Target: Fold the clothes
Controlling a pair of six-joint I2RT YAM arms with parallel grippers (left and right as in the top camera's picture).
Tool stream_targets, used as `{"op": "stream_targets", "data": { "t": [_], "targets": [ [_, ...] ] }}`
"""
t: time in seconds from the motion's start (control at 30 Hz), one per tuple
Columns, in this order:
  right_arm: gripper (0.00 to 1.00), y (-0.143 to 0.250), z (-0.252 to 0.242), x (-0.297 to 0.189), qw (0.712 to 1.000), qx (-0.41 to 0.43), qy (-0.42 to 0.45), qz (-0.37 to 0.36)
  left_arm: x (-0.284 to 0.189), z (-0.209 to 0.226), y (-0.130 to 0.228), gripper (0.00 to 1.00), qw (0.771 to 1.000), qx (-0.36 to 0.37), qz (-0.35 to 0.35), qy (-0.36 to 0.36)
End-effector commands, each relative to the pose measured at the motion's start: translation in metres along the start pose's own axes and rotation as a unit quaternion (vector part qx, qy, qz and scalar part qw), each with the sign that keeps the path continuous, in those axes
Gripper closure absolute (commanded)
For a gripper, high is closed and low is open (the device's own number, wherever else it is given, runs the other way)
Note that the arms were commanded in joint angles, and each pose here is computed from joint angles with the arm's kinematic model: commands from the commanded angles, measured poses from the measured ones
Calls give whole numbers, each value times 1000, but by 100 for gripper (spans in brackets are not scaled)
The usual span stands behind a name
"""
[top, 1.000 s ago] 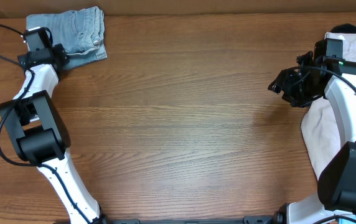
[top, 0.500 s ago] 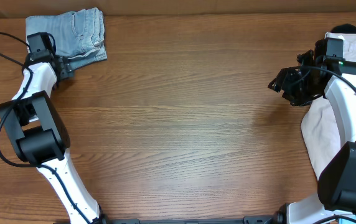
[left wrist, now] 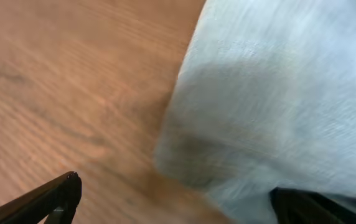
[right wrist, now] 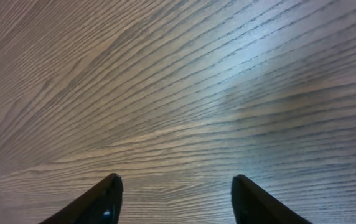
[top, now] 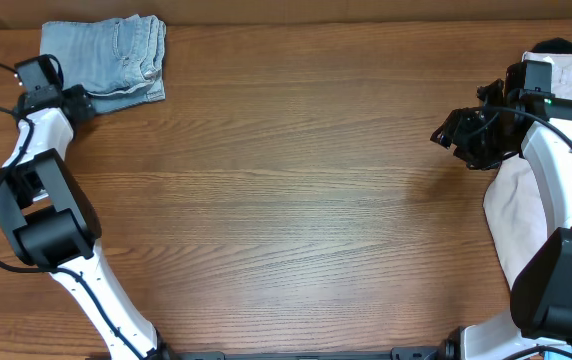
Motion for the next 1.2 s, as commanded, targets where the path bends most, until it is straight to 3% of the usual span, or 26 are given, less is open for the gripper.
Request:
{"op": "stream_targets", "data": {
  "t": [0.0,0.13,0.3,0.47,0.63,0.8,0.83,0.87,1.17],
  "targets": [
    [37,-6,4,-9,999,-30,-4,-17,-41,-13,-21,0,1000,8,-20,18],
    [30,-9,12,-30,998,-44,-5,-34,-103,-25,-33,0,999,-15,-10,42],
    [14,-3,24,-65,995,-78,-7,-62,-201,-40,-27,0,991,-72,40,105],
    [10,16,39,-103,987,-129,-7,-95,-283,-43,-19,0,987,-59,38,141],
    [9,42,57,-141,975,-178,-10,-133,-311,-50,-12,0,985,-41,33,162],
    [8,80,76,-184,959,-212,-21,-188,-310,-55,-9,0,985,-34,37,163],
    [8,89,78,-192,956,-215,-23,-199,-309,-56,-9,0,985,-34,38,163],
    [0,97,80,-200,955,-208,-30,-208,-309,-56,-9,0,985,-34,38,163],
    [0,136,84,-233,947,-188,-43,-256,-309,-56,-9,0,985,-34,38,163]
  ]
}}
Point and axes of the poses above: each gripper's point midway between its finger pads, its own x axis out along the fingers, its own z axis along the line the jaws close on, y = z × x, the point moved 9 cm from there along -x, back along the fingers, and after that the axes turned 8 degrees about -x, right-handed, at the moved point
